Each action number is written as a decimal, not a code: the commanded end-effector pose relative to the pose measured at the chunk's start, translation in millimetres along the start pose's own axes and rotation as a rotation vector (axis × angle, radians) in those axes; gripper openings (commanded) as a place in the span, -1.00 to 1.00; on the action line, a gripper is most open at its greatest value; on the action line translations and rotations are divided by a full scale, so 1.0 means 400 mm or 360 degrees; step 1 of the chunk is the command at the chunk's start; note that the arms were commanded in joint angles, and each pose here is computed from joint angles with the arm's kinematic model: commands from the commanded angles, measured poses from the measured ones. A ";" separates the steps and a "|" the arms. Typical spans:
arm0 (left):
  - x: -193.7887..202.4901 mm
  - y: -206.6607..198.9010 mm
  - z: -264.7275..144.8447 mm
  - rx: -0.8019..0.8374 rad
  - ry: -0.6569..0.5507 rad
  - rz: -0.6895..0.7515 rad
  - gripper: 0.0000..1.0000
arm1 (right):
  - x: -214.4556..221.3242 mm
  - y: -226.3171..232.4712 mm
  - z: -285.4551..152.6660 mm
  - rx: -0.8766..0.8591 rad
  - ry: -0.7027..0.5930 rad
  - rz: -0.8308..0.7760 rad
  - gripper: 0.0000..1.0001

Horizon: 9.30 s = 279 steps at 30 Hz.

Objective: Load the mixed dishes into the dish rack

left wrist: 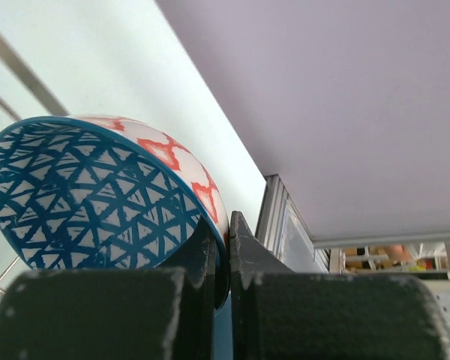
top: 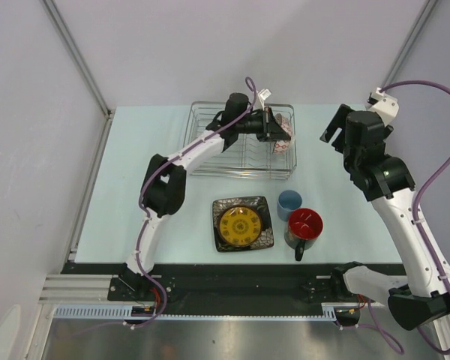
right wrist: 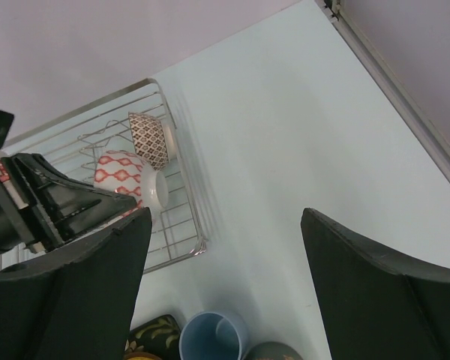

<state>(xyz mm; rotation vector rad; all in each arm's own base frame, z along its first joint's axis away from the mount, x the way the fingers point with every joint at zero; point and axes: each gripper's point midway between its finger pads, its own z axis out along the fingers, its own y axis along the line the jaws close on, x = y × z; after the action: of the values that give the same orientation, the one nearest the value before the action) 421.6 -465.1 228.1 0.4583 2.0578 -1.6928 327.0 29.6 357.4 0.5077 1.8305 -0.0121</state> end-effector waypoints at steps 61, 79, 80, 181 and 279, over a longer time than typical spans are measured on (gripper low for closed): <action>-0.042 -0.248 -0.361 -0.0168 0.0041 0.0625 -0.09 | 0.291 0.169 -0.104 -0.0487 0.0579 -0.0292 0.88; 0.179 0.081 -0.496 -0.0794 0.0336 0.0756 -0.20 | 0.417 0.208 0.101 -0.0273 0.0664 -0.0224 0.73; 0.173 0.090 -0.491 -0.0800 0.0336 0.0747 -0.21 | 0.397 0.225 0.124 -0.0246 0.0645 -0.0212 0.71; 0.214 0.179 -0.660 -0.0983 0.0428 0.0780 -0.37 | 0.432 0.363 0.065 -0.0135 0.0620 -0.0850 0.58; 0.632 0.176 -0.599 -0.0763 0.1221 0.1624 -0.65 | 1.047 0.240 -0.157 -0.1039 0.1610 -0.0665 0.28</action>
<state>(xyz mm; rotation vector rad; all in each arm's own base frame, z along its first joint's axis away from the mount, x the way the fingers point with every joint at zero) 210.6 -206.4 66.1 1.8034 1.9614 -0.3453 216.5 284.1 38.0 -0.4529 2.6325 0.6953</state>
